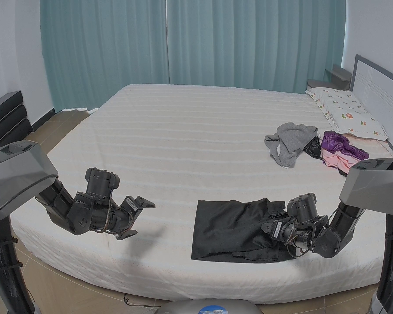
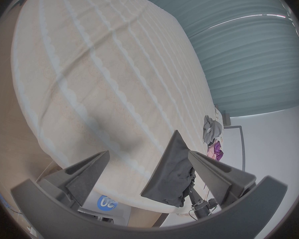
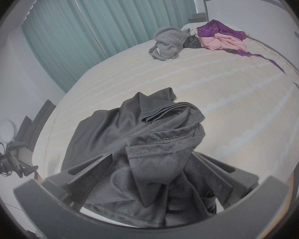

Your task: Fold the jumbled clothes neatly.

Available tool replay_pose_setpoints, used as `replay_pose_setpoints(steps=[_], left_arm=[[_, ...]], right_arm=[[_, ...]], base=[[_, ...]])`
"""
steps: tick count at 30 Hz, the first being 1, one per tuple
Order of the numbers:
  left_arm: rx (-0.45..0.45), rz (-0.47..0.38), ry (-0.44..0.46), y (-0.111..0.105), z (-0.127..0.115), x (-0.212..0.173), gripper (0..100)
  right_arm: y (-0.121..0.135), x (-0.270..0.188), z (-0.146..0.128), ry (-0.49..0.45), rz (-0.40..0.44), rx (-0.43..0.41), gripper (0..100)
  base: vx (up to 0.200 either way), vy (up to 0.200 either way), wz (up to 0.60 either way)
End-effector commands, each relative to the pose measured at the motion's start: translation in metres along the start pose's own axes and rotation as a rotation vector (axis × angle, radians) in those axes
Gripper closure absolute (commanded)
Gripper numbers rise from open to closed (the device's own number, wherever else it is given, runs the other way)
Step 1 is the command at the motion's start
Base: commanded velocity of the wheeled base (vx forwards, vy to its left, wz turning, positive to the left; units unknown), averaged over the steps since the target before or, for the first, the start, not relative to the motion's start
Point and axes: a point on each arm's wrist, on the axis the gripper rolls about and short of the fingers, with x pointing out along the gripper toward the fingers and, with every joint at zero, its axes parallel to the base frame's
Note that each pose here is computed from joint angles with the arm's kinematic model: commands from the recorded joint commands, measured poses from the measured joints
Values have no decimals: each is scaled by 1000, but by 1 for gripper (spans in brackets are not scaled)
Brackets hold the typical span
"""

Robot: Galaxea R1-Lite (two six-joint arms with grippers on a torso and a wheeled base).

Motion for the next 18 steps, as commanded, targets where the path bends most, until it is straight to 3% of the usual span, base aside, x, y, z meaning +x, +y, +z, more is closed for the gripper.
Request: replay_pose_setpoints(steps=[1, 10, 18], left_arm=[[-2, 3, 1, 1, 0, 1, 0], [-1, 4, 2, 1, -1, 1, 0], [-1, 6, 2, 1, -1, 1, 0]], right_arm=[[-11, 5, -5, 15, -55, -26, 0], [-54, -19, 6, 20, -158, -81, 0], [-62, -49, 16, 2, -117, -97, 0]], base=[[0, 0, 0], [0, 0, 0], [0, 0, 0]])
